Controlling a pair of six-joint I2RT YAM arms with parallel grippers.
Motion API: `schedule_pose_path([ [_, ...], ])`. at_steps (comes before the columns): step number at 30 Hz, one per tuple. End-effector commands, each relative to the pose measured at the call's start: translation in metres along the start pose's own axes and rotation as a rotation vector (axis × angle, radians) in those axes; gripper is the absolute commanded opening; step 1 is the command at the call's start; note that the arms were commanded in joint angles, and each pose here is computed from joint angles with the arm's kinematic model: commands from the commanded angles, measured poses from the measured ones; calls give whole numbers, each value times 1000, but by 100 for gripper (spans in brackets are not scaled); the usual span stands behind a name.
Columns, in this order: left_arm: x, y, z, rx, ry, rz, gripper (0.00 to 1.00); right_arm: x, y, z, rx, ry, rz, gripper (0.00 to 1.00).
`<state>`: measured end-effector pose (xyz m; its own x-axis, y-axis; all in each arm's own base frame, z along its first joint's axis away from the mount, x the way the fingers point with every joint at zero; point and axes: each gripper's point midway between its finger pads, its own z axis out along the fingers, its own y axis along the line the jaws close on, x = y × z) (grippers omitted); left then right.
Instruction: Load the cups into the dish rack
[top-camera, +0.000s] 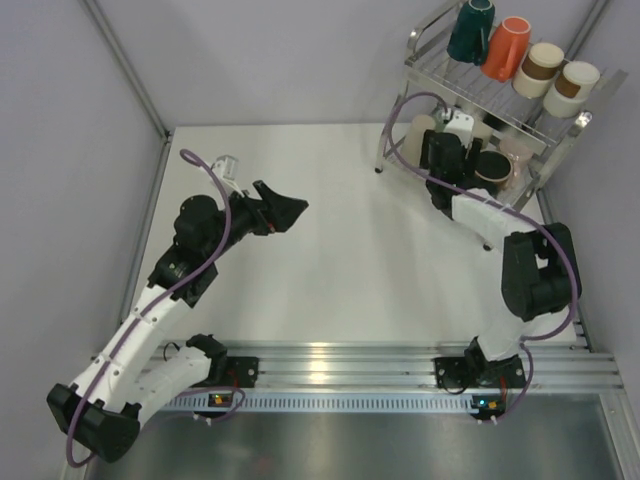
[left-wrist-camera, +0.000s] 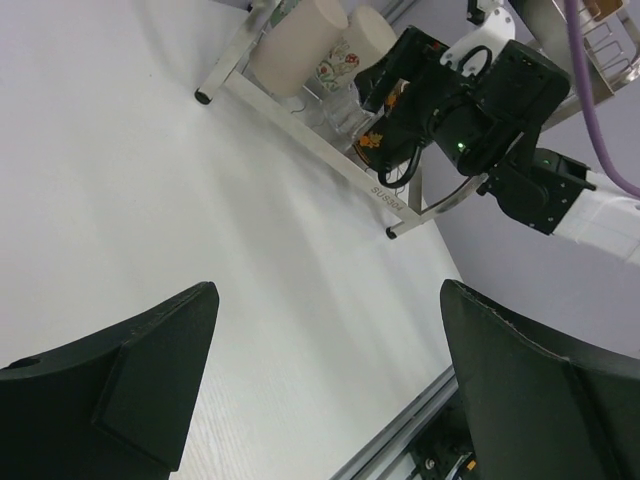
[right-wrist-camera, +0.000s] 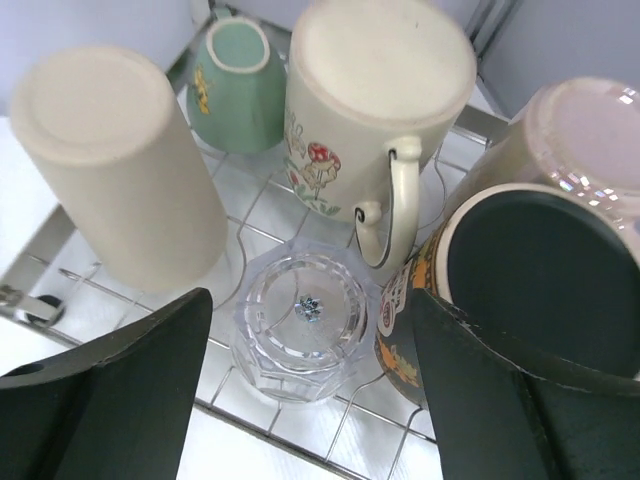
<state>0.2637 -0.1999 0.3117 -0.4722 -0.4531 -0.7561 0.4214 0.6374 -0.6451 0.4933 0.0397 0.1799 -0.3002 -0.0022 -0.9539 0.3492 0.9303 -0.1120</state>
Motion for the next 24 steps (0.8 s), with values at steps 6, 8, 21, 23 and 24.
schedule_pose_path([
  [6,-31,-6,4,-49,-44,85,98,-34,2,-60,-133,9,69,81],
  [8,-32,3,5,-100,-39,97,98,-20,15,-80,-213,49,70,82],
  [21,-60,3,-18,-182,-106,181,98,-3,62,-218,-816,229,29,99],
  [23,-63,-2,-21,-175,-102,194,98,-23,66,-243,-924,191,72,99],
  [24,-71,-8,-23,-166,-117,205,98,-42,60,-258,-957,135,107,99],
])
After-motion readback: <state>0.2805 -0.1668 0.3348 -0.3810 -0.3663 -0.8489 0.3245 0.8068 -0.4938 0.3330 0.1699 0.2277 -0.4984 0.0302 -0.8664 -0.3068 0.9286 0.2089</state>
